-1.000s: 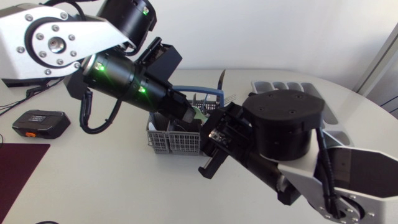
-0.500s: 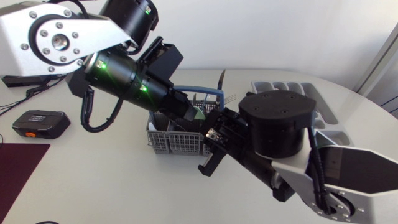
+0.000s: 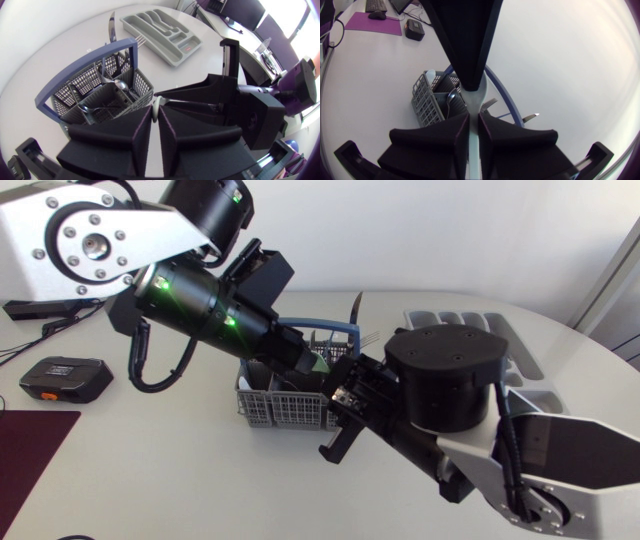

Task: Unload the cutlery basket into the drawer organizer.

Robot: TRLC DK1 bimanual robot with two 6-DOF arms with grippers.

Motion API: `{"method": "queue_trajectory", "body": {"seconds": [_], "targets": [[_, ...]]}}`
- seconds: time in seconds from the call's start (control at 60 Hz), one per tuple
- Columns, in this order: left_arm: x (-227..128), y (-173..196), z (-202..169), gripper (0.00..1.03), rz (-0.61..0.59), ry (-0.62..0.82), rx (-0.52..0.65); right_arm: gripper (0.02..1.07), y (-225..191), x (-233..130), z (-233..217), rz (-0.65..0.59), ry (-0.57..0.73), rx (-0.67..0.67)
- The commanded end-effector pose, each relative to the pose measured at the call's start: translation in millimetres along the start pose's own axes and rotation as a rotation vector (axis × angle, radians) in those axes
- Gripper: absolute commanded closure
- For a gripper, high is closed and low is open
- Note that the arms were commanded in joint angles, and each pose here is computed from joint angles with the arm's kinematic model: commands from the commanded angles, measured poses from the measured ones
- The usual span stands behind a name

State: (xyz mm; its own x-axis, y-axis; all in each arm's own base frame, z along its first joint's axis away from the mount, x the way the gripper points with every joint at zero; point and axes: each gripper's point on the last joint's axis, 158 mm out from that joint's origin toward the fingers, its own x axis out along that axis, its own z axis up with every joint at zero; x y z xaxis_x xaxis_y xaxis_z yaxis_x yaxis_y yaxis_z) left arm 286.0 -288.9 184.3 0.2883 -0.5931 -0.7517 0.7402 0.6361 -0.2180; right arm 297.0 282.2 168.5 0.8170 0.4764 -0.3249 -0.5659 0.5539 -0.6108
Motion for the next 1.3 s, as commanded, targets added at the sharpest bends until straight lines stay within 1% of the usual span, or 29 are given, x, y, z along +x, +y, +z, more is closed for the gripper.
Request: {"method": "queue_trajectory", "body": {"seconds": [0.0,0.117,0.133,0.217,0.283,0.35,0.483,0.567,0.7,1.0,1.167,1.283], "targets": [[-8.9,-12.3,9.8,0.64,-0.036,-0.025,-0.006,0.97,4.7,1.6,-11.0,0.01,0.025,-0.031],[-16.6,-13.8,19.6,0.21,-0.037,-0.057,0.0,0.97,10.2,-0.2,-14.7,0.029,0.029,-0.038],[-18.0,-13.5,21.1,0.17,-0.036,-0.061,0.0,0.97,11.2,-0.3,-15.8,0.032,0.032,-0.039],[-25.3,-5.6,33.0,0.05,-0.021,-0.103,-0.021,0.97,16.4,-2.2,-20.5,0.053,0.039,-0.045],[-37.9,2.4,48.0,0.05,-0.003,-0.174,-0.026,0.97,20.0,-6.7,-24.3,0.075,0.041,-0.049],[-55.4,19.2,62.1,0.05,0.039,-0.249,-0.028,0.97,23.4,-13.3,-29.1,0.103,0.043,-0.052],[-71.9,45.0,68.6,0.05,0.132,-0.285,-0.012,0.97,15.2,-21.8,-45.6,0.155,0.066,-0.021],[-72.1,63.0,60.1,0.05,0.229,-0.254,0.032,0.97,7.1,-29.3,-57.9,0.184,0.078,-0.004],[-64.3,77.4,39.2,0.06,0.296,-0.193,0.098,0.97,-10.4,-39.7,-85.7,0.214,0.106,0.004],[-48.8,101.0,-1.5,0.06,0.326,-0.092,0.119,0.96,-43.8,-55.3,-161.6,0.3,0.198,-0.059],[-39.4,105.0,-13.1,0.06,0.325,-0.053,0.115,0.96,-57.2,-56.2,-203.5,0.334,0.243,-0.093],[-35.2,107.7,-18.7,0.06,0.329,-0.032,0.111,0.96,-71.7,-55.2,-230.3,0.344,0.268,-0.146]]}}
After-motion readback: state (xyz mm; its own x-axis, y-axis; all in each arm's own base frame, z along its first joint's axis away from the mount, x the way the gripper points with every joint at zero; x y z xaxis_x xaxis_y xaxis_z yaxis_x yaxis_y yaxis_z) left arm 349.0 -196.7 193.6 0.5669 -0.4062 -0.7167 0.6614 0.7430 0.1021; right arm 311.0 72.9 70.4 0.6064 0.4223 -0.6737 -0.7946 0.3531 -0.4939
